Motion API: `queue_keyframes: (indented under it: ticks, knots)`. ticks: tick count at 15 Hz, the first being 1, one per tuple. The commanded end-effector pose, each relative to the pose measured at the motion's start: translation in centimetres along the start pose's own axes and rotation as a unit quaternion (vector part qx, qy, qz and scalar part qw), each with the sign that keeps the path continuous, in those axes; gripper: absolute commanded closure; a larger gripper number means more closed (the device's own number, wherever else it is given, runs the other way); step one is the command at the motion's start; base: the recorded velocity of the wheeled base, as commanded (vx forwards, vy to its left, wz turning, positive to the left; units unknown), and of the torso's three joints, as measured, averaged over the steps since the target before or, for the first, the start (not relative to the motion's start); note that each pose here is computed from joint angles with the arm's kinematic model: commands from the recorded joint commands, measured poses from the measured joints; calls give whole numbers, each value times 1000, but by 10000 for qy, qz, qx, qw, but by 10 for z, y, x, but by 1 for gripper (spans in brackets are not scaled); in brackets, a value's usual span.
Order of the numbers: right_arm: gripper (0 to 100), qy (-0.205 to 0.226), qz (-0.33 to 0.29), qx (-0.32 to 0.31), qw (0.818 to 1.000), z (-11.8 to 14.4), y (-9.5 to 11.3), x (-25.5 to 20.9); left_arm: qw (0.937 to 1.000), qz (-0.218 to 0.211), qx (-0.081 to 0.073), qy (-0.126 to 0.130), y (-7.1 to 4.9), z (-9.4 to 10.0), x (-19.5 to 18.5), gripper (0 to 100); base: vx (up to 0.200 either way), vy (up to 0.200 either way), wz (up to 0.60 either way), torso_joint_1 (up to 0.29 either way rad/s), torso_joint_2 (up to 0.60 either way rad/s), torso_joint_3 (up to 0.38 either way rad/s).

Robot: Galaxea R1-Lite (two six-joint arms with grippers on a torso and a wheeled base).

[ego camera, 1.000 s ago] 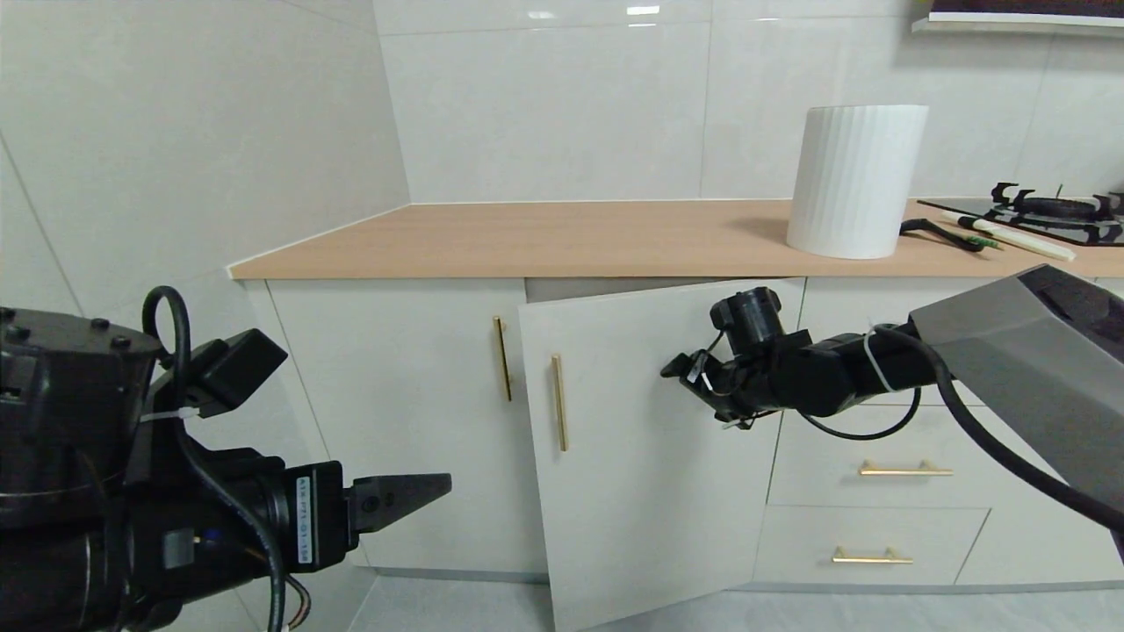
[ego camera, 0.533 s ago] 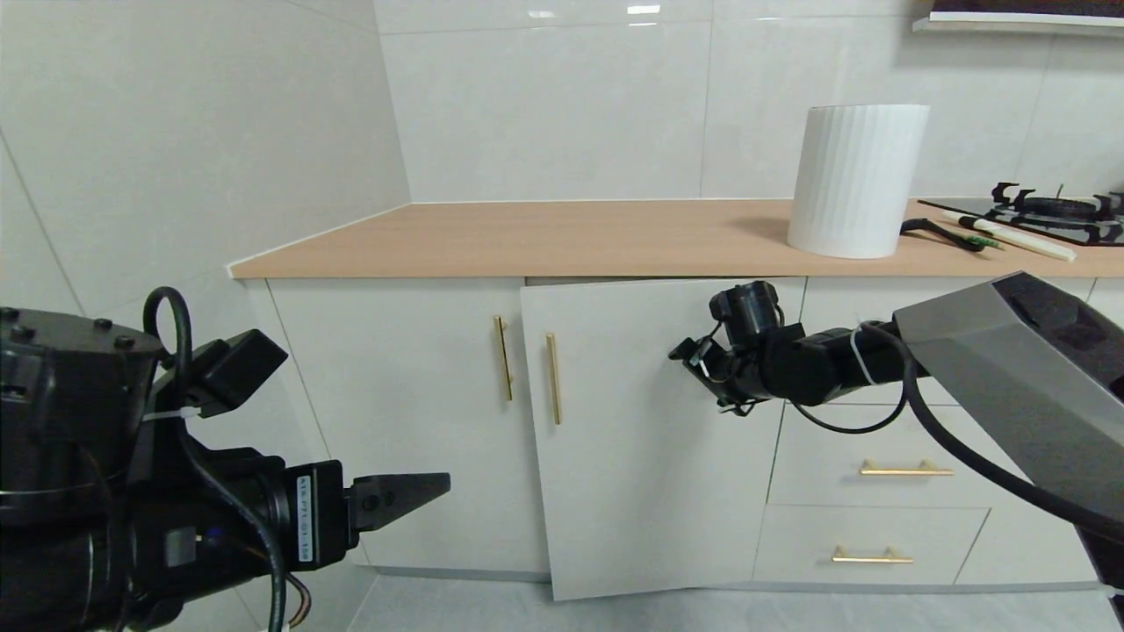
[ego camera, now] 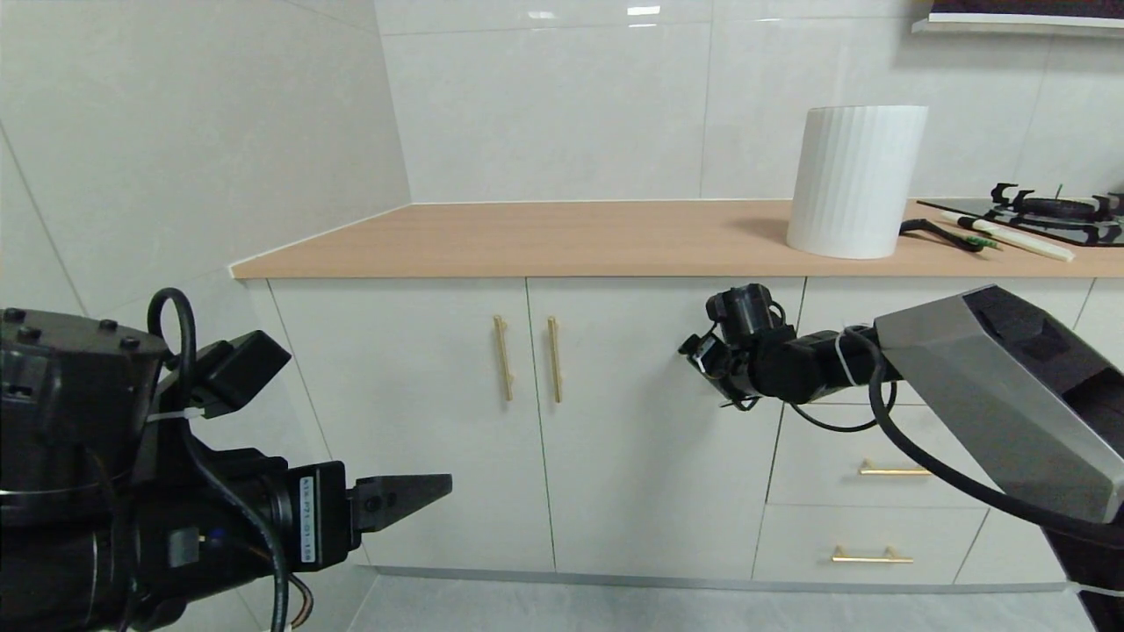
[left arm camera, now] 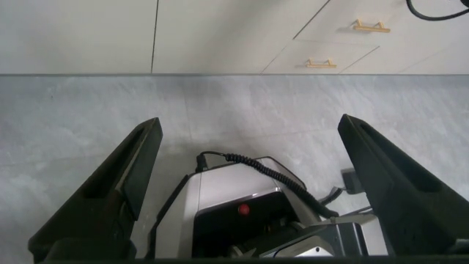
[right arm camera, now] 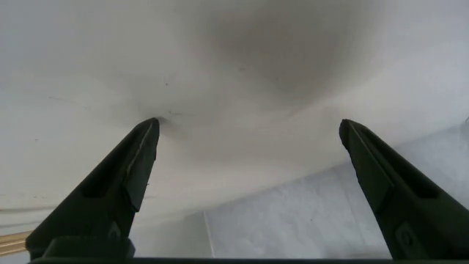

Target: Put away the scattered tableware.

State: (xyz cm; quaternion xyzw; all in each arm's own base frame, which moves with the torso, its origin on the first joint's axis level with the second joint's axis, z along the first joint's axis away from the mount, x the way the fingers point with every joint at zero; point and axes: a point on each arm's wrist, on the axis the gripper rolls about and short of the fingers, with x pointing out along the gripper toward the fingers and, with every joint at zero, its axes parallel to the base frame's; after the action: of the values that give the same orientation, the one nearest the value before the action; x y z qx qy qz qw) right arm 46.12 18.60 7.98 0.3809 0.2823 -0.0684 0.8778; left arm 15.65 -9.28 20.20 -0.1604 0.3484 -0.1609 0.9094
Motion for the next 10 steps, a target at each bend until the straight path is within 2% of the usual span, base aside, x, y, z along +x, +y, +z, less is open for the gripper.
queue_keyframes:
  ticks: [1, 4, 6, 8, 9, 10]
  knots:
    - [0, -12, -2, 7, 10000, 1, 0, 0, 10000, 6, 0, 5, 0, 0, 0, 0, 0, 0, 0, 0, 0, 0]
    - [0, 194, -26, -119, 9997, -1, 4, -24, 10000, -2, 0, -8, 0, 0, 0, 0, 0, 0, 0, 0, 0, 0]
    - [0, 649, 421, -475, 9959, 1, 15, -72, 10000, -21, 7, -41, 0, 1, -2, 0, 0, 0, 0, 0, 0, 0]
    - [0, 814, 751, -793, 9907, 5, 20, -116, 9999, -56, 14, -101, 0, 1, -6, 0, 0, 0, 0, 0, 0, 0]
    - [0, 804, 829, -1056, 9877, 9, 17, -139, 9998, -87, 35, -171, 0, 1, -10, 0, 0, 0, 0, 0, 0, 0]
    - [0, 828, 998, -1523, 9798, 13, 10, -170, 9994, -141, 179, -273, 0, 0, -17, 0, 0, 0, 0, 0, 0, 0]
